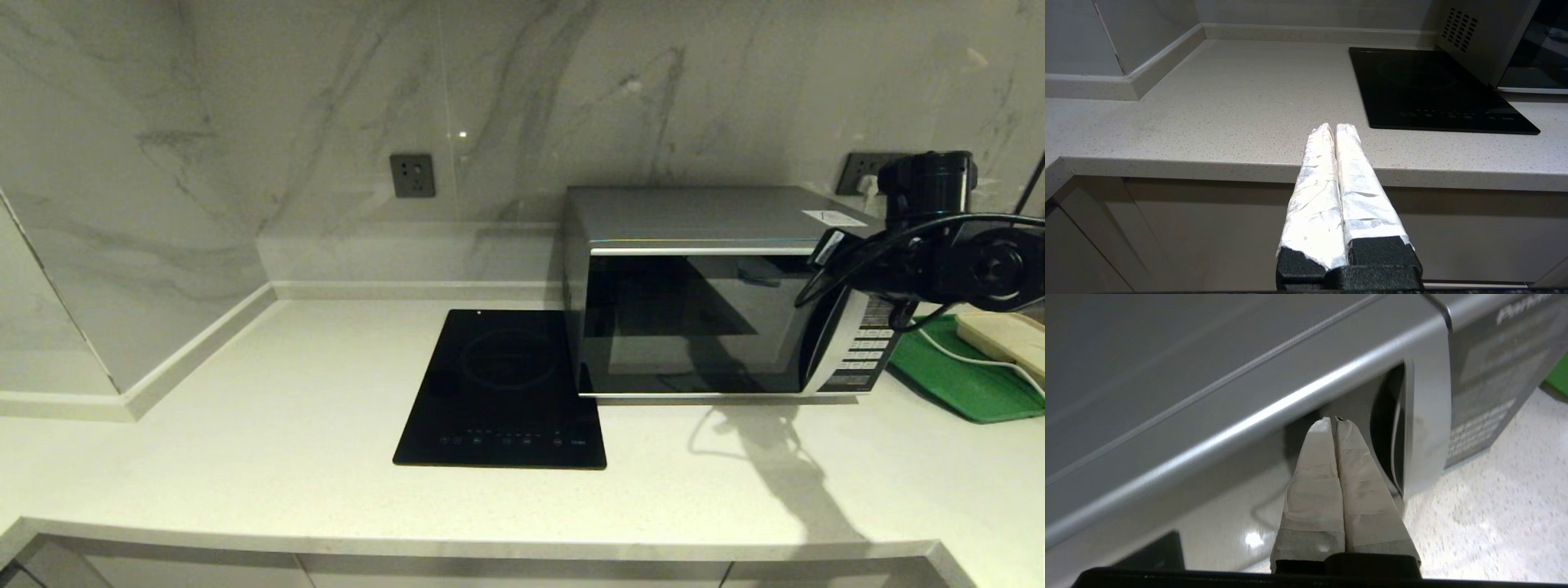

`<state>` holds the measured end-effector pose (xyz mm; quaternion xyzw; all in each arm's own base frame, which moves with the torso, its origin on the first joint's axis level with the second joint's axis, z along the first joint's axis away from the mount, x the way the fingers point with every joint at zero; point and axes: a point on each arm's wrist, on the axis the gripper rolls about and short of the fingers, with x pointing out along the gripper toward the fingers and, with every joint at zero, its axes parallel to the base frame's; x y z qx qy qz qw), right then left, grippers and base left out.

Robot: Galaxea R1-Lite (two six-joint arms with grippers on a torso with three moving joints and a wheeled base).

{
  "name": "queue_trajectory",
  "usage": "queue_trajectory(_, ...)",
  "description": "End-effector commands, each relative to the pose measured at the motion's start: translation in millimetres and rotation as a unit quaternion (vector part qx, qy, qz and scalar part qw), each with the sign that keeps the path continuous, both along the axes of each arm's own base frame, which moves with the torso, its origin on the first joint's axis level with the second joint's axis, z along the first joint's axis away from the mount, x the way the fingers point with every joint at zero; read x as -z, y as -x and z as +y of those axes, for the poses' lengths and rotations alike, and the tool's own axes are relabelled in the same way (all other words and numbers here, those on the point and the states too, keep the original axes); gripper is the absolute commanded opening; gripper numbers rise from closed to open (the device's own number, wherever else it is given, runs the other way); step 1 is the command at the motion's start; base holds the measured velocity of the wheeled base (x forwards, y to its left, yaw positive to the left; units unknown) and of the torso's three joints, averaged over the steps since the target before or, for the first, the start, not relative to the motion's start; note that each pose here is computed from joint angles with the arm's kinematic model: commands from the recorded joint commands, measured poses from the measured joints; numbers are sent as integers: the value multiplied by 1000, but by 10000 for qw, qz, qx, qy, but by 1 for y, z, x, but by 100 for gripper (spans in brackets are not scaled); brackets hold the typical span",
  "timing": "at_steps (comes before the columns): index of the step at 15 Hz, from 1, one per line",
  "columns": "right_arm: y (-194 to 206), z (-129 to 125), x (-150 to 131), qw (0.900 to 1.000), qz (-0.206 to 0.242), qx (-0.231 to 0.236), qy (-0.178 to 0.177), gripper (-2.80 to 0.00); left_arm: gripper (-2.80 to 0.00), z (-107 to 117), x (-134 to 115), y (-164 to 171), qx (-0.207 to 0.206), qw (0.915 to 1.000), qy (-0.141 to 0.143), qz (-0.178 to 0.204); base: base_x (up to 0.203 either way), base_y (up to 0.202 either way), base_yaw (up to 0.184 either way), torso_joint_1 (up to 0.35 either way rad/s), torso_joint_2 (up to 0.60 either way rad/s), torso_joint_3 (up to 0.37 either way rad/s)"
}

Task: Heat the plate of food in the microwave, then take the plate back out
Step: Close the microwave oven, then open the microwave oven

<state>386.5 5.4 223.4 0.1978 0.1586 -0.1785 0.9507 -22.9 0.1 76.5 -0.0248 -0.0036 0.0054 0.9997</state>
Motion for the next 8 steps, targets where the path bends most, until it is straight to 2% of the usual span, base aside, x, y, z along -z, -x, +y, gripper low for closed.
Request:
queue_trajectory(1,32,0,-21,9998,-173,-118,-79,-280,-280,0,0,0,-6,10000,5,-11,0,0,0,0,0,0)
queue_trajectory(4,91,-2,-47,9982,-314,-426,-284,-280,-280,0,0,0,1,10000,5,-4,0,0,0,0,0,0)
queue_trajectory(6,133,-9,-61,9964,-318,-561,-555,-280,-280,0,0,0,-6,10000,5,-11,0,0,0,0,0,0)
queue_trajectory(8,162,-37,-59,9944,-69,-193,-1041,-280,-280,0,0,0,-6,10000,5,-4,0,0,0,0,0,0)
